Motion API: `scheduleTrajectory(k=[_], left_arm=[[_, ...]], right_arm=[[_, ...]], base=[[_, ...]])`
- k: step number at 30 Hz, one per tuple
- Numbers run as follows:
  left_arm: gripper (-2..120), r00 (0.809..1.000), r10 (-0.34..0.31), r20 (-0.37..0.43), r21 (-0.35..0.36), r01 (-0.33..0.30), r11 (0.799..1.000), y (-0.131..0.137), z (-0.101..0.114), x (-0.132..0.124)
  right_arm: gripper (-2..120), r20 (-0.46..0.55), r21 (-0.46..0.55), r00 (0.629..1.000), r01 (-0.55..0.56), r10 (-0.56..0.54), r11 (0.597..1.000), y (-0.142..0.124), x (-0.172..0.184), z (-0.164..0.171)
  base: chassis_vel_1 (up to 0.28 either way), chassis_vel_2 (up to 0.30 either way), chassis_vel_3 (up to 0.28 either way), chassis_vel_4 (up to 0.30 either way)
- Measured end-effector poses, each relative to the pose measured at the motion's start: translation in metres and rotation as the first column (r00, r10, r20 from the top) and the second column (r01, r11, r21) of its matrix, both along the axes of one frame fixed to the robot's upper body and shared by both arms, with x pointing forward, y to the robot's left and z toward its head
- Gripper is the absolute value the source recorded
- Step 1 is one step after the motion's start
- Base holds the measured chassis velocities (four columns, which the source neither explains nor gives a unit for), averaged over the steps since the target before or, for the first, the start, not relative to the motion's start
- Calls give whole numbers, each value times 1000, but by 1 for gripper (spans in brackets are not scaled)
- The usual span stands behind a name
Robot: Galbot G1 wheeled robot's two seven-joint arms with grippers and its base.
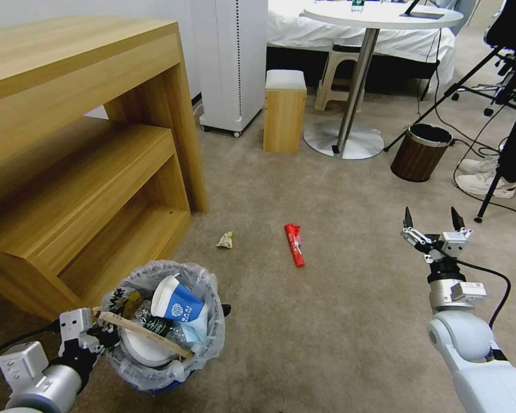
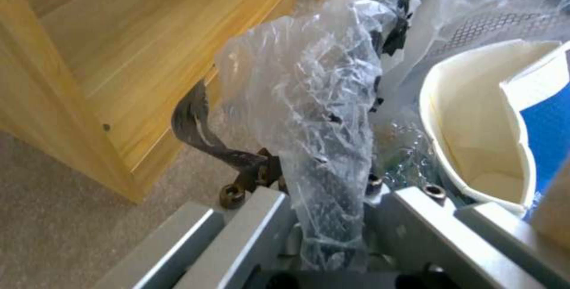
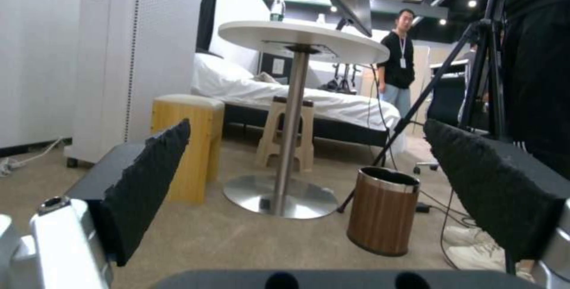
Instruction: Pick up the trash bin and place the garbage on the floor into it.
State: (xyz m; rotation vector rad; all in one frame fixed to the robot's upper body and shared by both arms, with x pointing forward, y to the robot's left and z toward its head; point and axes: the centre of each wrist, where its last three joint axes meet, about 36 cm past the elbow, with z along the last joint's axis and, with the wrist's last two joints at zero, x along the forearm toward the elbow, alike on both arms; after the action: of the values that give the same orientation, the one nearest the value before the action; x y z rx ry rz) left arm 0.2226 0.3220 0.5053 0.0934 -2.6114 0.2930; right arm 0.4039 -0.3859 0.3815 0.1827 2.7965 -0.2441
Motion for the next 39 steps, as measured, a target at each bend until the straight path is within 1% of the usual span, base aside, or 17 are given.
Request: scheduleTrajectory(k=[14,39], left_arm=[[1,1000,-19,-21,2,19,1000,-3,9,-1],[1,999,-17,-33,-6,17,1000,-2,0,1]], right_arm=[[100,-5,-8,1000,-16,16,1000,1,-2,-3],[100,-13,-23,1000,-27,26,999,-2,0,-7]], base=[[-55,58,57,-73],[-82,83,80,-78]])
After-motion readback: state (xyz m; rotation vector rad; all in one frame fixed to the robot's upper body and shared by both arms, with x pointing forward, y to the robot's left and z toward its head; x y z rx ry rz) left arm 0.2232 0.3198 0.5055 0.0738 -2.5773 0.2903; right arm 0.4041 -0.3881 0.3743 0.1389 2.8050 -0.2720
